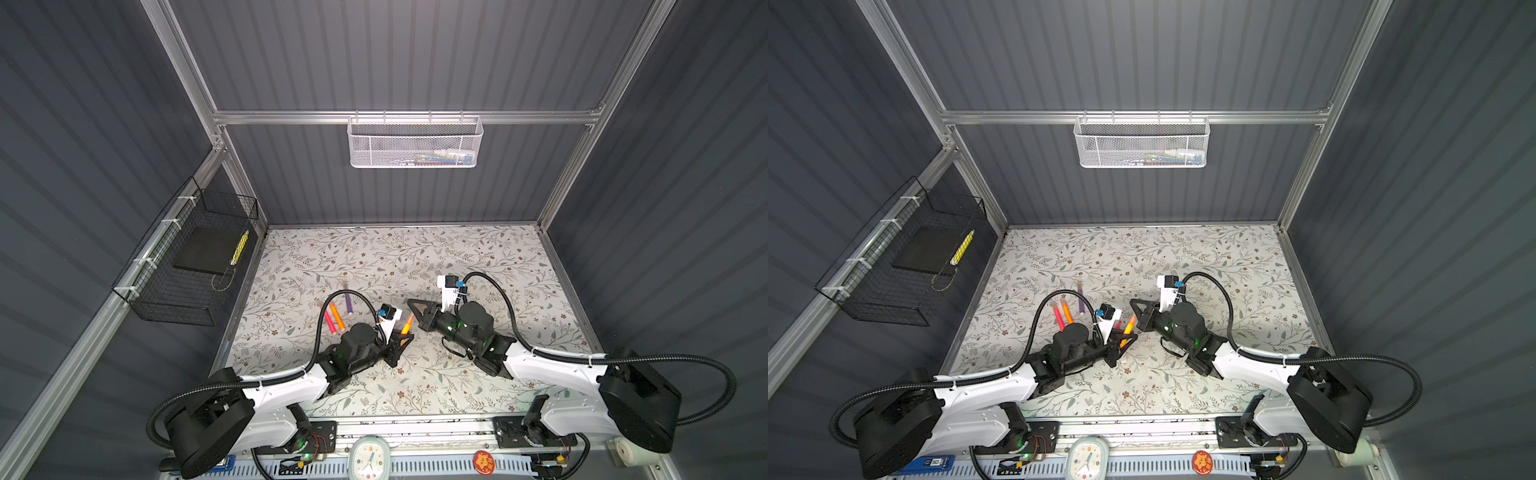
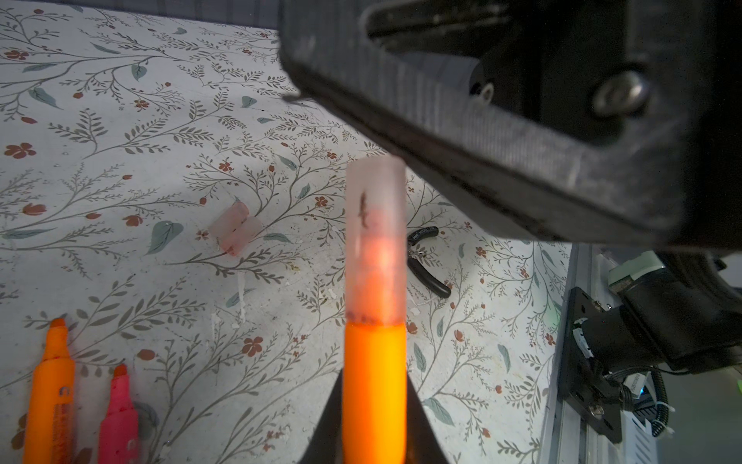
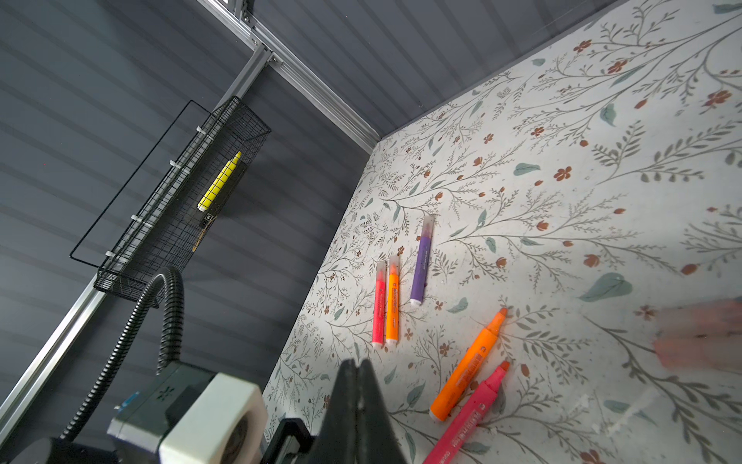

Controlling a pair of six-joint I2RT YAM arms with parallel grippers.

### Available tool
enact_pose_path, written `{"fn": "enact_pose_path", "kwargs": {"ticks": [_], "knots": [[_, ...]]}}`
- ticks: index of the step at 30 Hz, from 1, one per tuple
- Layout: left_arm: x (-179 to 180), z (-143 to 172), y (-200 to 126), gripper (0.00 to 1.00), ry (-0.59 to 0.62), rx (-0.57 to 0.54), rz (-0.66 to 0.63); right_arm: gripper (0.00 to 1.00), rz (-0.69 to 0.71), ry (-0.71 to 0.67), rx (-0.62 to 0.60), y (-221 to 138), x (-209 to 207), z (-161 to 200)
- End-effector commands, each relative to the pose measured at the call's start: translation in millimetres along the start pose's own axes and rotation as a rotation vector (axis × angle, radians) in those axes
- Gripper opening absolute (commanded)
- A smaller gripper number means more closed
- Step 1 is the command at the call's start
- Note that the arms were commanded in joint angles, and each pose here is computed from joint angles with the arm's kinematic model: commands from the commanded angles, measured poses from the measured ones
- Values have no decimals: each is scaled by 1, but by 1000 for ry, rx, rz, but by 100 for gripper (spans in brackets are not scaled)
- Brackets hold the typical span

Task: Insert pens into pen caps
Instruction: Put on the pen cap to the pen.

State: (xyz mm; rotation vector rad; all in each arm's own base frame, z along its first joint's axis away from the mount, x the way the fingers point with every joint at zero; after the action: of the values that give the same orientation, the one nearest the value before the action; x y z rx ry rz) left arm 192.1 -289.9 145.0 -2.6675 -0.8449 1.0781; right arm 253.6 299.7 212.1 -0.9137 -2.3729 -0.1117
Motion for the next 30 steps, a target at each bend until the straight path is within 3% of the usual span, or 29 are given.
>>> {"fn": "enact_pose_path", "kwargs": {"ticks": [1, 4, 10, 13, 22, 28, 30], "knots": [[-17, -19, -3, 0, 14, -56, 58, 0, -2, -20, 7, 1, 5, -1], [-17, -19, -4, 0, 13, -57, 60, 0, 0, -23, 7, 1, 5, -1], [-17, -18, -5, 0, 12, -59, 59, 41, 56, -43, -25, -9, -2, -9], [-18, -20, -7, 0, 14, -67, 62, 46, 68, -41, -13, -9, -4, -7], [-16, -20, -6, 0, 13, -69, 55, 44, -25, -39, 25, 5, 17, 4], [-16, -21, -7, 0, 13, -74, 51, 14, -23, -37, 18, 4, 17, 4], [-15, -20, -7, 0, 13, -72, 49, 9, -25, -38, 17, 4, 18, 3]]}}
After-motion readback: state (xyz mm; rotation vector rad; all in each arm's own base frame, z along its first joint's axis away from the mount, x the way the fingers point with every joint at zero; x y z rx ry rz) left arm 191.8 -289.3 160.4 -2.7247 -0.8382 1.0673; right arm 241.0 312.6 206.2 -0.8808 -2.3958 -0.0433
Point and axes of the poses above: each gripper's point midway between its finger pads, its own y axis out along the fingers, its own x axis along the line the jaws close on, z = x × y, the point moved 2 cm from there along -y, back along the fingers, and after that the axes turned 15 degrees about -y, right-handed, at the moved point
